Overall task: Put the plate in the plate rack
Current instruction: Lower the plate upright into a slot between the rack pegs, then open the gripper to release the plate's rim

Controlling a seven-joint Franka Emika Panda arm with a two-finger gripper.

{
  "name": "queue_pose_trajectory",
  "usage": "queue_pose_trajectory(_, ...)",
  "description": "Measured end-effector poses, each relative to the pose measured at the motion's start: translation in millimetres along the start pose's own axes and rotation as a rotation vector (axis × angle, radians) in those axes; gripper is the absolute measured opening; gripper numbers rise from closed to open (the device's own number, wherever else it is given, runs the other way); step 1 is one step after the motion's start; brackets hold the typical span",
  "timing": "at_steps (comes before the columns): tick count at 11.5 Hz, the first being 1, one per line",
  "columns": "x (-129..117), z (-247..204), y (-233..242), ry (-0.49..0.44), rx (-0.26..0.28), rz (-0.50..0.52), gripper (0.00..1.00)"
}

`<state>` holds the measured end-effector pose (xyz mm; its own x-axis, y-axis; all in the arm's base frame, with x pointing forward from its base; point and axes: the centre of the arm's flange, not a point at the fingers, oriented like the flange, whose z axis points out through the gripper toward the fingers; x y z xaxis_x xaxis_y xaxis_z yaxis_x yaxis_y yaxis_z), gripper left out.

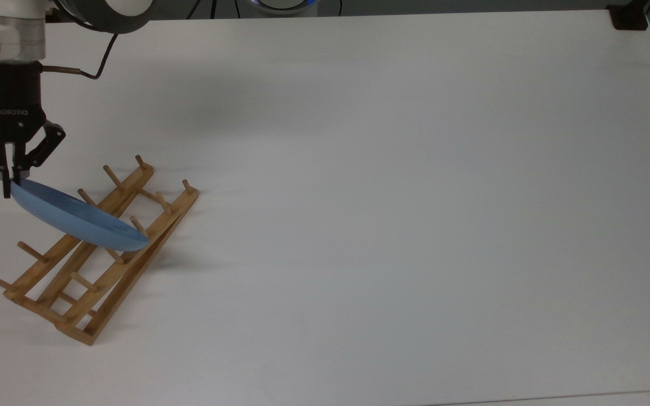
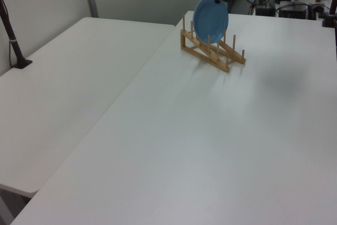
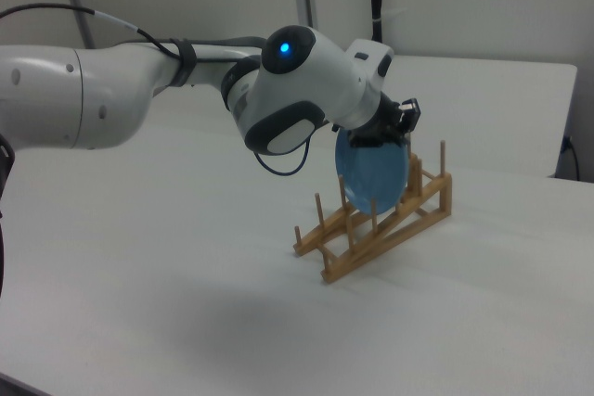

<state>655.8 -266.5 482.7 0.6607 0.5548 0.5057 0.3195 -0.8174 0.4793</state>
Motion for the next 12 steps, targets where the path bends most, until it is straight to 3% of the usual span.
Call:
queue_pose_trajectory(3, -8, 6, -6, -0.016, 0.015, -0.011, 0.06)
queue_pose_trajectory(5, -13, 9, -9, -0.022, 0.023, -0.006, 0.29)
queue_pose_trajectory(9, -17, 10, -9, 0.004, 0.03, 0.064, 0.89)
queue_pose_trajectory(10, -16, 9, -9, 0.018, 0.032, 0.103, 1.0)
queue_pose_trajectory(12, 1, 3, -12, 0.052, 0.036, 0.218, 1.0)
